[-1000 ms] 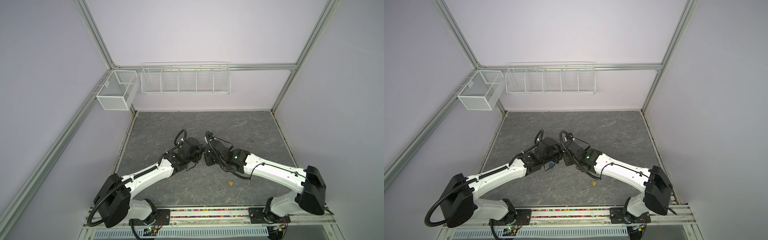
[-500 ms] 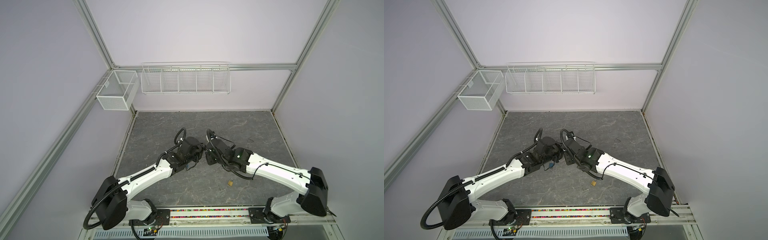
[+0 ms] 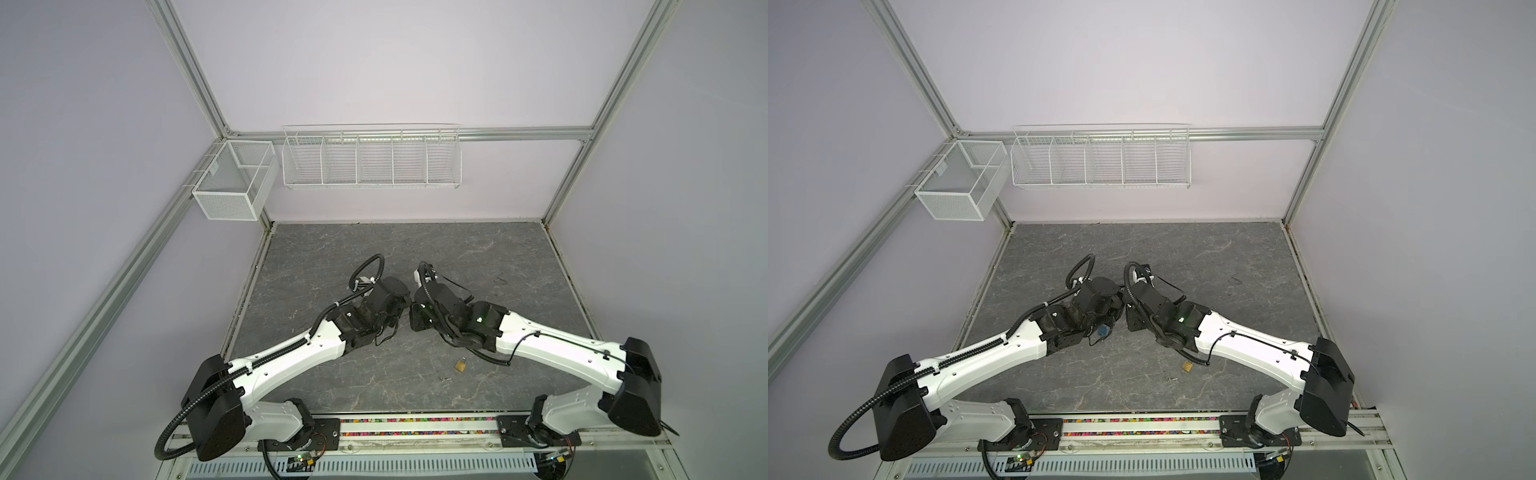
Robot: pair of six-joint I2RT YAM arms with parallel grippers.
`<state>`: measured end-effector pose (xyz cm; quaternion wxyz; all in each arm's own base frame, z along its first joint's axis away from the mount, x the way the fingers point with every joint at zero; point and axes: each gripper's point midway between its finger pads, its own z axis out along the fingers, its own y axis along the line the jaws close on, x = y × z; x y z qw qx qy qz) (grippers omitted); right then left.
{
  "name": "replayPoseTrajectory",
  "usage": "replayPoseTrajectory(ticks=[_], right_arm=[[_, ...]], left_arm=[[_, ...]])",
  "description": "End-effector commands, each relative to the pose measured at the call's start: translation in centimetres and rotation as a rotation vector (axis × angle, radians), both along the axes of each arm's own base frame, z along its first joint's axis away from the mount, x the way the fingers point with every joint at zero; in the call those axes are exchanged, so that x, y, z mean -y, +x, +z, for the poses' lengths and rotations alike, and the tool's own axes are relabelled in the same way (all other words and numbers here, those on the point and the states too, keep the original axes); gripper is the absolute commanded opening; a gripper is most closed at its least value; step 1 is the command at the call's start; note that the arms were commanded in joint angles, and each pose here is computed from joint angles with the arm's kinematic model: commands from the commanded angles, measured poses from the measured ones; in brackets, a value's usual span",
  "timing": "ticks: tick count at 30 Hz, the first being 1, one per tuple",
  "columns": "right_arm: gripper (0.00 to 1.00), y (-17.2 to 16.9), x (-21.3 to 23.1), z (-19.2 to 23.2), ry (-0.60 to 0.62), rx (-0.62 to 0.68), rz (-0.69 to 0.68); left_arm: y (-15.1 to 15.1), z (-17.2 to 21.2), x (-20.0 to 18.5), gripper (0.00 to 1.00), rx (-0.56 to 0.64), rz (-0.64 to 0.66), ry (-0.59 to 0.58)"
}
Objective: Unlock with the key
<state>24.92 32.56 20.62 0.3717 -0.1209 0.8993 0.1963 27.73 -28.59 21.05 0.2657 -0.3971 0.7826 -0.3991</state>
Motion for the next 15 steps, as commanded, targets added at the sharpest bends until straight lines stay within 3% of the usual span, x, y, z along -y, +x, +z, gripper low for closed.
replayPoseTrajectory(ticks=[1, 4, 15], right_arm=[[0.07, 0.9, -3.5, 5.8, 0.259, 0.119, 0.067], [0.07, 0.6, -3.8, 6.7, 0.291, 0.134, 0.093], [0.07, 0.0, -2.8, 7.0, 0.218, 0.155, 0.143]], left_arm=[[-2.0, 1.5, 2.8, 0.0, -0.009, -0.129, -0.046], [-2.0, 0.8, 3.0, 0.0, -0.02, -0.134, -0.055], [-1.7, -0.2, 3.0, 0.0, -0.045, -0.158, -0.034]])
